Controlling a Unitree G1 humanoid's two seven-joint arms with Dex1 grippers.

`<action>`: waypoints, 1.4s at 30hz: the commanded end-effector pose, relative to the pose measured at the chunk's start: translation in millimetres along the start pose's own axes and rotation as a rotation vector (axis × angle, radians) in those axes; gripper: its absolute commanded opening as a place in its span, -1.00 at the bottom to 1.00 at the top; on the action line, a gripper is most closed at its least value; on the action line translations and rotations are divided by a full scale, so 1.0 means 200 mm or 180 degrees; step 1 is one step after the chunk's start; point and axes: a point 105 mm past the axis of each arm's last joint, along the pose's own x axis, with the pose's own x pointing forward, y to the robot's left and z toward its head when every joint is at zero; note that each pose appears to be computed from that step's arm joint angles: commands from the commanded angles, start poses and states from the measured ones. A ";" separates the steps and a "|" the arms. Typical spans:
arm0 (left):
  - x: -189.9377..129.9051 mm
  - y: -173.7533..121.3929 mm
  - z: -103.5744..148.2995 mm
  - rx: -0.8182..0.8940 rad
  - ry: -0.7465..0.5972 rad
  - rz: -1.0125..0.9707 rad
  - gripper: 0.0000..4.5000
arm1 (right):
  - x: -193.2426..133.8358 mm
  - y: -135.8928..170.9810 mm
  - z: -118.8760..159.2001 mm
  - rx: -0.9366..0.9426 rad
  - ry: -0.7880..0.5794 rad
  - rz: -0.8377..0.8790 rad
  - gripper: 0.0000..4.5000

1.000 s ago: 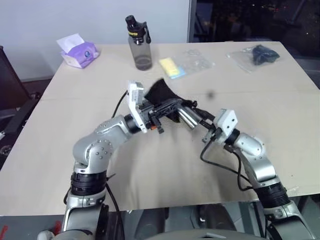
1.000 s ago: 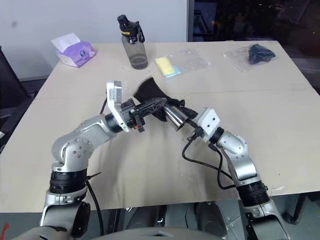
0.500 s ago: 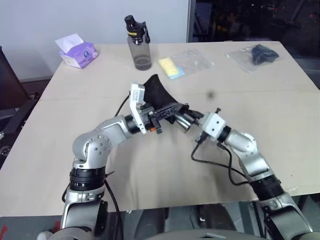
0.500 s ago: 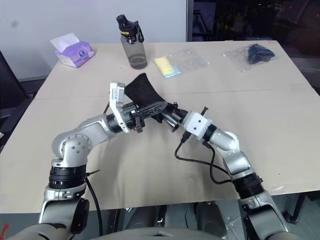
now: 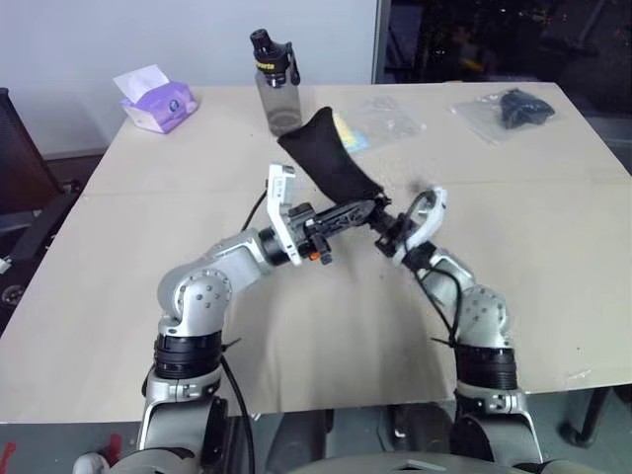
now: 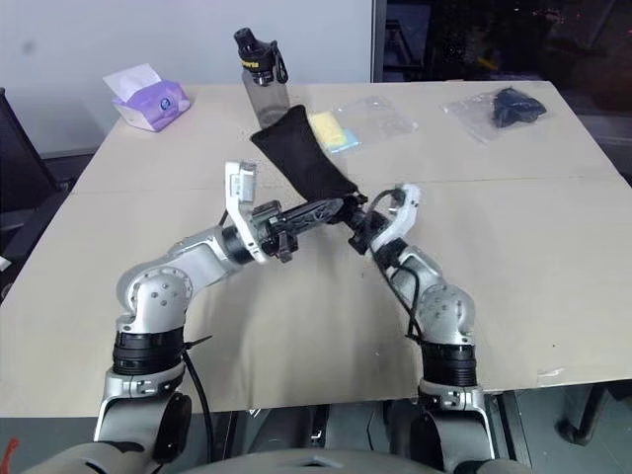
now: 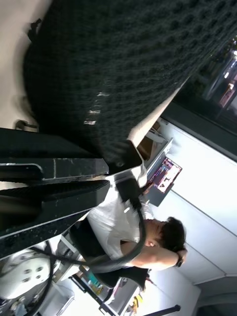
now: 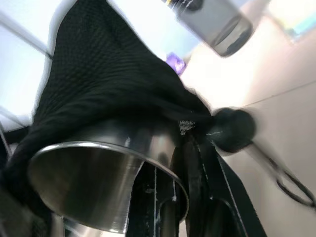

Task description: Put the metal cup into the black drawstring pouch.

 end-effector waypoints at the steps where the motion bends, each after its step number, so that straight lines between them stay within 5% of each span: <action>1: 0.01 -0.03 0.08 0.0065 -0.0190 -0.0058 -0.93 | 0.06 0.16 0.07 0.0546 -0.0209 0.0424 -1.00; 3: 0.01 -0.03 0.09 0.0033 -0.0223 -0.0054 -0.93 | 0.07 0.13 0.07 0.0382 -0.0180 0.0280 -1.00; 8: 0.03 -0.03 0.13 -0.0068 -0.0368 -0.0060 -0.93 | 0.08 -0.01 -0.03 -0.1565 0.0333 -0.0286 -1.00; 16: 0.03 -0.03 0.15 0.0007 -0.0368 -0.0069 -0.93 | 0.07 -0.05 -0.01 -0.1700 0.0134 -0.0355 -1.00; 21: -0.02 0.06 0.30 0.0512 -0.0593 0.0327 -0.93 | 0.02 -0.16 -0.05 -0.1867 0.0325 -0.0541 -1.00; 24: -0.07 0.15 0.37 0.0898 -0.0526 0.0656 -0.58 | 0.01 -0.17 -0.07 -0.1867 0.0371 -0.0545 -1.00; 27: -0.12 0.20 0.41 0.1231 -0.0358 0.0840 0.03 | 0.02 -0.18 -0.08 -0.1851 0.0391 -0.0542 -1.00; 31: -0.21 0.31 0.31 0.1986 0.0487 0.1142 0.85 | 0.01 -0.21 -0.09 -0.1882 0.0426 -0.0597 -1.00; 37: -0.20 0.27 0.10 0.2306 0.1217 0.0873 0.85 | -0.05 -0.27 -0.01 -0.1917 0.0270 -0.0786 -1.00; 42: -0.14 0.34 0.03 0.2578 0.1346 0.1143 0.85 | -0.11 -0.27 0.05 -0.2049 0.0175 -0.0859 -1.00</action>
